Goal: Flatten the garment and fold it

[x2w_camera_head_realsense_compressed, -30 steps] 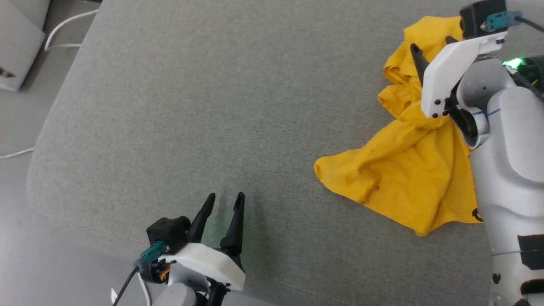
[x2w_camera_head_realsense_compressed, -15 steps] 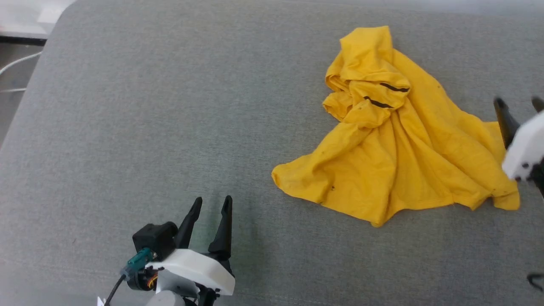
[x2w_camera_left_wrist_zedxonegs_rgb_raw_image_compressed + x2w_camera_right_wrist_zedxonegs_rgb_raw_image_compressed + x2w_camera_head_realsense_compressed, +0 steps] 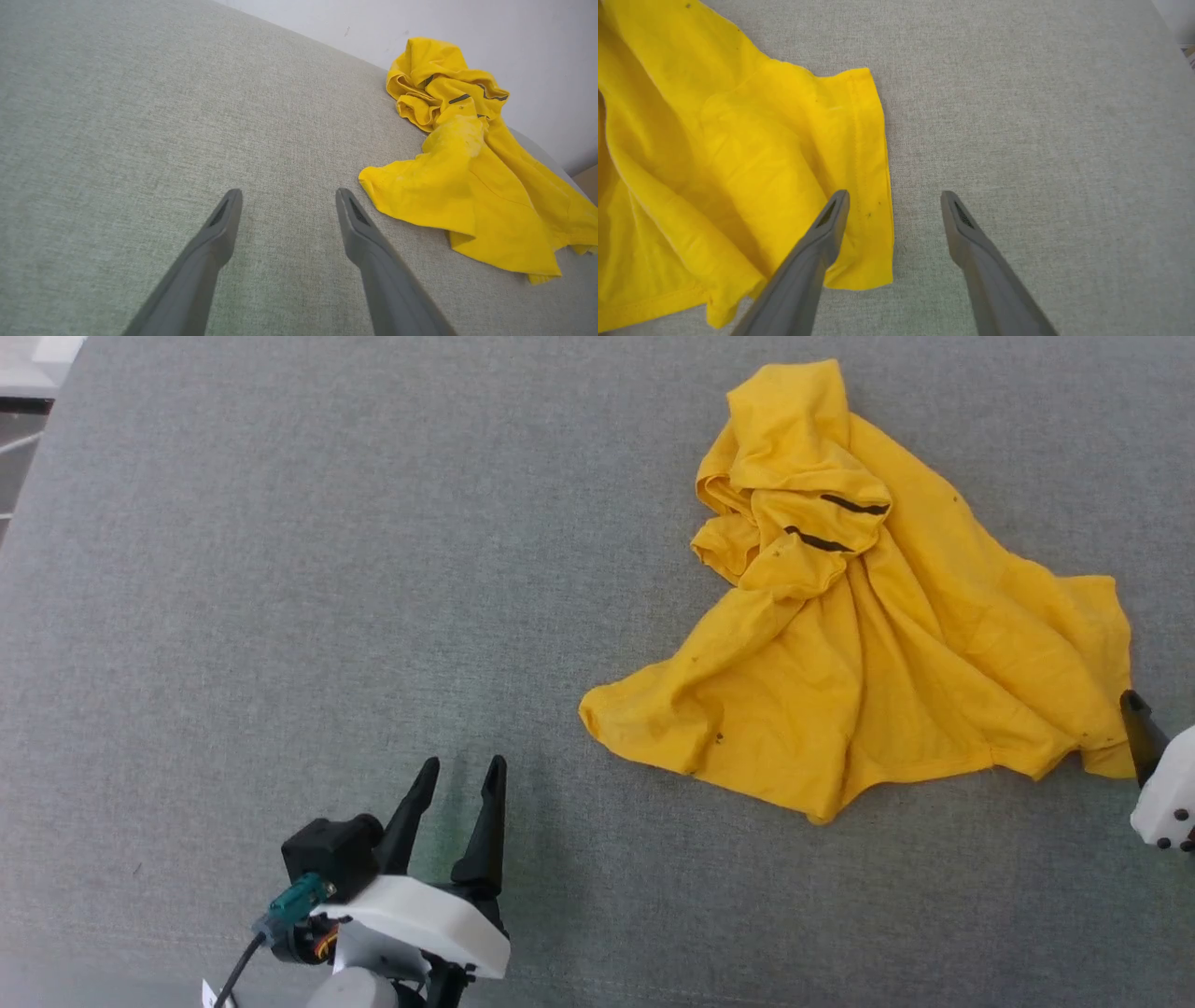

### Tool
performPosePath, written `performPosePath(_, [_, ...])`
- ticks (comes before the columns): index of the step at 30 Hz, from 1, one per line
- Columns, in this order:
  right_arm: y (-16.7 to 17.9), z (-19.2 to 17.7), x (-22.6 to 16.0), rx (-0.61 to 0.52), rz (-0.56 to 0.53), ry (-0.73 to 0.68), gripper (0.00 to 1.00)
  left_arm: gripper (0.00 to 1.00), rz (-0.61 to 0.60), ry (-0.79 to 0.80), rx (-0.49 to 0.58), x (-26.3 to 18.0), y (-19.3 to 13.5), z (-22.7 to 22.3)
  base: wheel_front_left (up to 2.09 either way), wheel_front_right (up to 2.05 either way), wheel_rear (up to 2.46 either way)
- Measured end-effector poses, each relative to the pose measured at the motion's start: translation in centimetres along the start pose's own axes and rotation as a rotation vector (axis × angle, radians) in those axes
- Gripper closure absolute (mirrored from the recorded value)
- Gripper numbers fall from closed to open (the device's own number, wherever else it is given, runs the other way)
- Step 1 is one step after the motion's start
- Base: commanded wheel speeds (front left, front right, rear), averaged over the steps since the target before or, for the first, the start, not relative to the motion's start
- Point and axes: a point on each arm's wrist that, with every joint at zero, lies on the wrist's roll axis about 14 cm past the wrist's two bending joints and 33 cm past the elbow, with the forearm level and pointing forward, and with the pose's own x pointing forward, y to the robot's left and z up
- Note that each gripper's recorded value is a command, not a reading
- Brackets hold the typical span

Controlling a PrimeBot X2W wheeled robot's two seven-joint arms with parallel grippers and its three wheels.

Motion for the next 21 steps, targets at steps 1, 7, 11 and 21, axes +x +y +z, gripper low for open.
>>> performPosePath(1, [-0.1, -0.3, 0.2, 0.003, -0.002, 0.009, 0.0, 0.0, 0.0, 0.003, 0.0, 0.1, 0.0, -0.1, 0.0, 0.0, 0.0])
performPosePath(7, [0.2, -2.2, 1.5, -0.007, -0.002, 0.076, 0.0, 0.0, 0.014, 0.014, 0.006, 0.1, 0.5, -0.3, 0.0, 0.0, 0.0])
performPosePath(11, [1.0, -3.0, 2.4, -0.021, 0.019, 0.122, 0.15, 0.0, 0.024, 0.022, 0.008, 0.2, 0.8, -0.4, 0.0, 0.0, 0.0])
performPosePath(21, [1.5, -2.6, 2.6, -0.032, 0.034, 0.131, 1.0, 0.0, 0.028, 0.017, 0.014, 0.3, 1.0, -0.2, 0.0, 0.0, 0.0])
